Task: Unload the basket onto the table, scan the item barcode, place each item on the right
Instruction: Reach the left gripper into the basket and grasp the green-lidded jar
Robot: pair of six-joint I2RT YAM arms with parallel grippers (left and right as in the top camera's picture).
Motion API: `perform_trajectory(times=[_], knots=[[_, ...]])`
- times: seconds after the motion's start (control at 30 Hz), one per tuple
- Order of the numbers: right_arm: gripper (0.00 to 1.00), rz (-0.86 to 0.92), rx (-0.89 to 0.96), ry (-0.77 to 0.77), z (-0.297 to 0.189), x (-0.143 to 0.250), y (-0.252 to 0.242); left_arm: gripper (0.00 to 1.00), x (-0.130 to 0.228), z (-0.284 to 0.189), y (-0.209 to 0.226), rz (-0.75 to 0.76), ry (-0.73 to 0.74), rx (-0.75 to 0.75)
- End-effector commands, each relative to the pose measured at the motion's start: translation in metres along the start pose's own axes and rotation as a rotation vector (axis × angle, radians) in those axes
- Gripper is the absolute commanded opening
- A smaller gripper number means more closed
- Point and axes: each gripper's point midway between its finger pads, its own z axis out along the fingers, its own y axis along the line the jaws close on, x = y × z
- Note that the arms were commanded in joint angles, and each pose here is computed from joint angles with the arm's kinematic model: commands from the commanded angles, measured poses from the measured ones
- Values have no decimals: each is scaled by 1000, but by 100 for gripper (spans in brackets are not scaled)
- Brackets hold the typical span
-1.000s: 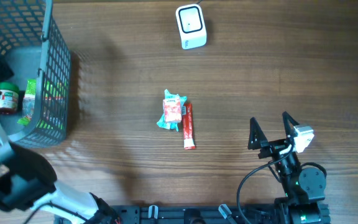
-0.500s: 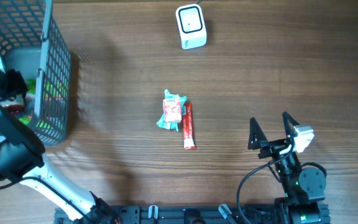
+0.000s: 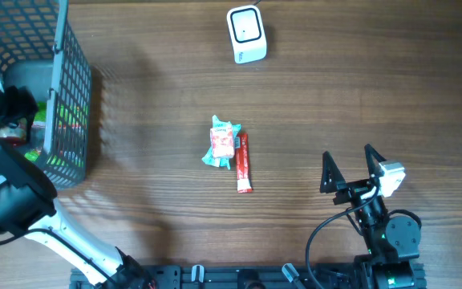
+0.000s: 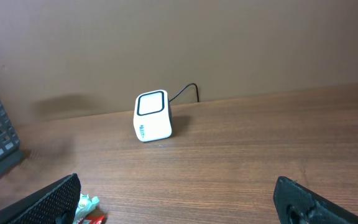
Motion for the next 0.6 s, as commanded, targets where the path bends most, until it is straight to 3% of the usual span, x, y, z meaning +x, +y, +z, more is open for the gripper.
perform_trajectory(times=[0.0, 0.2, 0.27, 0.33, 0.47, 0.57], knots=[[100, 6, -2, -8, 0, -2, 0, 100, -3, -6, 10, -21, -21, -1], [100, 6, -2, -8, 0, -2, 0, 100, 2, -4, 24, -65, -17, 35], [100, 7, -2, -8, 0, -2, 0, 87, 1, -5, 8, -63, -24, 124], [100, 7, -1, -7, 0, -2, 0, 83, 1, -6, 2, -59, -20, 149], [100, 7, -1, -8, 0, -2, 0, 87, 5, -2, 6, -66, -4, 145], [100, 6, -1, -8, 0, -2, 0, 77, 11, 8, 3, -66, 17, 154]])
